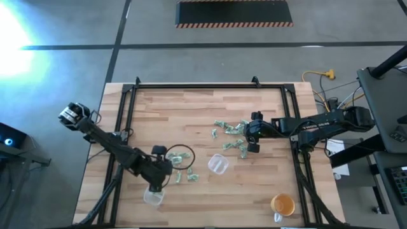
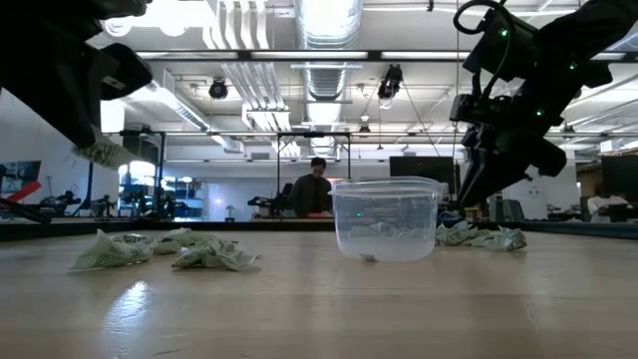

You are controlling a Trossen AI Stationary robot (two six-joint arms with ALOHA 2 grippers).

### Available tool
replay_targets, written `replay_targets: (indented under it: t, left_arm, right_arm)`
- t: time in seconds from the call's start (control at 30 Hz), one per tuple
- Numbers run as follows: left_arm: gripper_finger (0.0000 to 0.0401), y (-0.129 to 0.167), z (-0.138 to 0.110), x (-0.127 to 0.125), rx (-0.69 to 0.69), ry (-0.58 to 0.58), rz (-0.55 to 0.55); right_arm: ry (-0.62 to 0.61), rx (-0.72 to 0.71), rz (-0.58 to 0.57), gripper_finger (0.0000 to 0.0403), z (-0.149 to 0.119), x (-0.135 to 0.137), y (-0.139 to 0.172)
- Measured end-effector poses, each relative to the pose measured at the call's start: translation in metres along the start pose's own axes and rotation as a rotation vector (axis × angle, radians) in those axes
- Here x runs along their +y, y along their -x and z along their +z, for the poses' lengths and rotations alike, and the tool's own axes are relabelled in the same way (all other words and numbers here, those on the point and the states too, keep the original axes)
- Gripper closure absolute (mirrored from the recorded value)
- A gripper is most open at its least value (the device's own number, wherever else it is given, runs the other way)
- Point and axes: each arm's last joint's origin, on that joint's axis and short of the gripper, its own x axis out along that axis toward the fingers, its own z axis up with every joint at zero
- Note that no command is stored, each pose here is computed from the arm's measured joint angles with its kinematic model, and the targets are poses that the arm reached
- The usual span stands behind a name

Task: Pick and place items into bin
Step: Put the light green packet into the bottom transparent bin

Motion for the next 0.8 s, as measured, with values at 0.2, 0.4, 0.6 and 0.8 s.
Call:
replay_targets:
  t: [0.2,0.4,0.6,0.8]
  left_arm:
    - [0.0401,0.007,-0.009,-0.018,0.013,0.023,-0.065]
    - [0.0401,0.020,-0.017,-0.040,0.006,0.066,-0.133]
    - [0.0401,0.032,-0.027,-0.058,0.014,0.146,-0.187]
    - [0.0401,0.030,-0.041,-0.068,0.057,0.230,-0.192]
  right_arm:
    - [-0.001,-0.007,0.000,0.0298,0.001,0.000,0.000]
    - [-0.004,-0.020,0.000,0.0298,0.002,0.000,0.000]
    - [-0.006,-0.027,0.000,0.0298,0.003,0.000,0.000]
    - [-0.007,-0.029,0.000,0.0298,0.003,0.000,0.000]
